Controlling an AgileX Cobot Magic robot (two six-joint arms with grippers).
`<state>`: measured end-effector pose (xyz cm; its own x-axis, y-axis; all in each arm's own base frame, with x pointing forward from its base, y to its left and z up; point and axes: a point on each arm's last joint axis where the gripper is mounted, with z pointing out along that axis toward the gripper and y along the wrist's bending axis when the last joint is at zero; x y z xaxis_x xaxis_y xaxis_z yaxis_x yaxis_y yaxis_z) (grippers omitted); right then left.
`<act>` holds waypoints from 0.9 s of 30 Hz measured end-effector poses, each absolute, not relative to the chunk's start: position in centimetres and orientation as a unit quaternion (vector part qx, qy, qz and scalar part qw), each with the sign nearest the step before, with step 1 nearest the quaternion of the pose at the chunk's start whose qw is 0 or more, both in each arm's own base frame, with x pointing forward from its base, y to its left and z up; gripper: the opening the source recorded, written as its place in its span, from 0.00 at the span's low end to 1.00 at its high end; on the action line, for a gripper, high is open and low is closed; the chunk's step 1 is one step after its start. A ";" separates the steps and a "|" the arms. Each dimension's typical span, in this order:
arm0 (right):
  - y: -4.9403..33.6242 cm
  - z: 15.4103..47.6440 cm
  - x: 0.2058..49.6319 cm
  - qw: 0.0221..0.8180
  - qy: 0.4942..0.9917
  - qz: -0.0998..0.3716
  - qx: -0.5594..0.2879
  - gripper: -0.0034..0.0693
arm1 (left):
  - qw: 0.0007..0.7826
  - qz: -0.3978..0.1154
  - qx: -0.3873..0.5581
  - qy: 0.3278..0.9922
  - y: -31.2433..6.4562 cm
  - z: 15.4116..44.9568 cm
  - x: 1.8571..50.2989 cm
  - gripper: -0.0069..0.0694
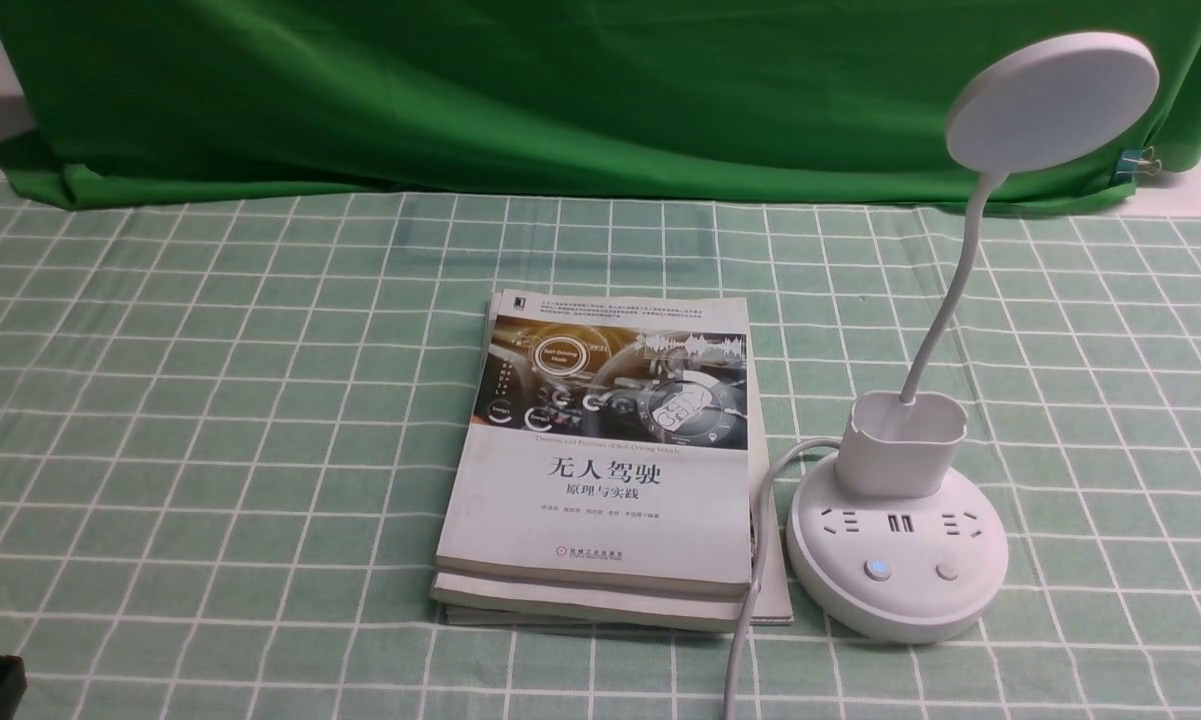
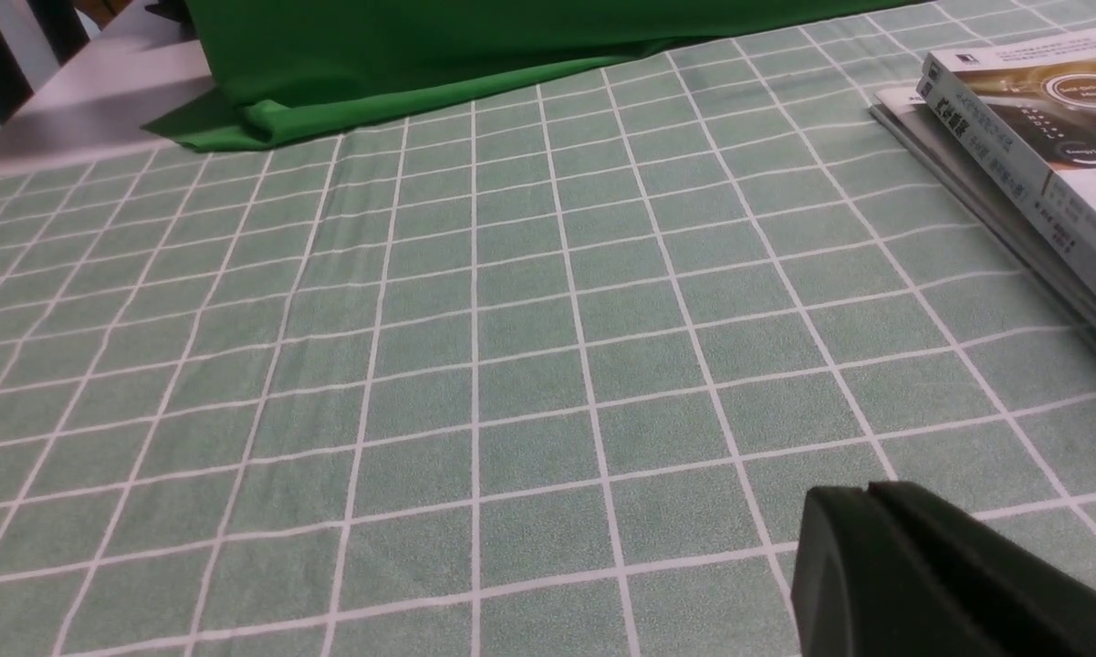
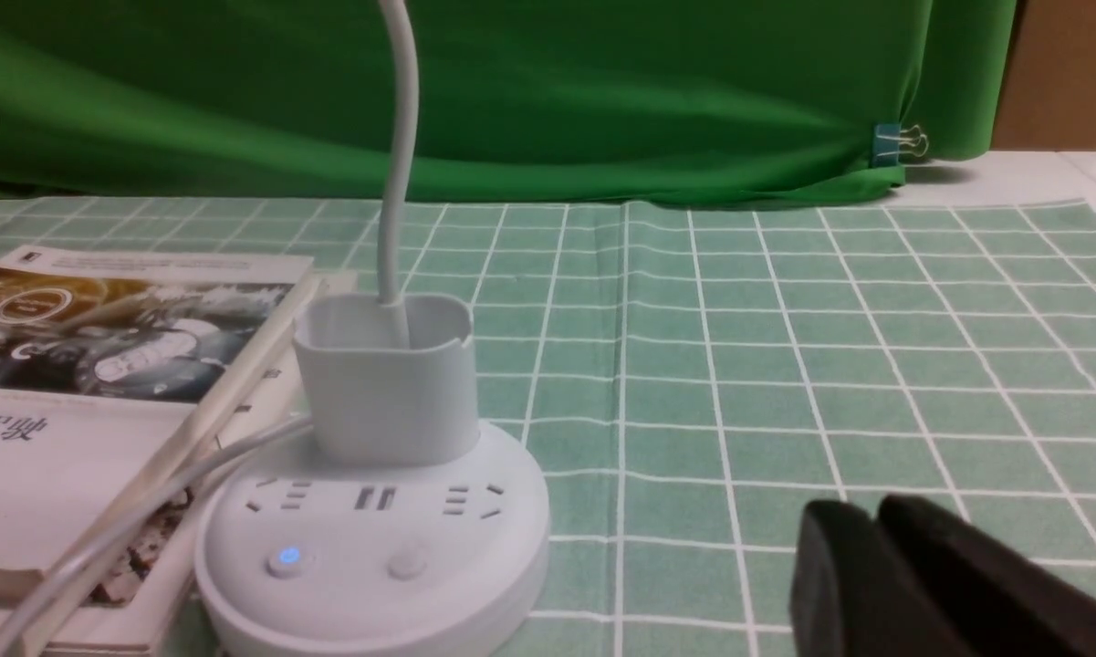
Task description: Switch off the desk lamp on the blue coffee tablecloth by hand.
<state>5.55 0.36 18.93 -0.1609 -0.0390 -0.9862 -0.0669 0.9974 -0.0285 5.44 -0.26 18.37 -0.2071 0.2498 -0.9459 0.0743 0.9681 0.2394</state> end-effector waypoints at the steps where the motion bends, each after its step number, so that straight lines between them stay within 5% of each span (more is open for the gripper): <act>1: 0.4 18.9 5.5 0.647 0.762 0.011 -0.035 0.14 | 0.621 0.071 0.105 0.774 -0.3 18.4 5.4 0.09; 27: 0.4 18.9 5.5 0.646 0.762 0.011 -0.035 0.21 | 0.621 0.071 0.105 0.774 -0.3 18.4 5.4 0.09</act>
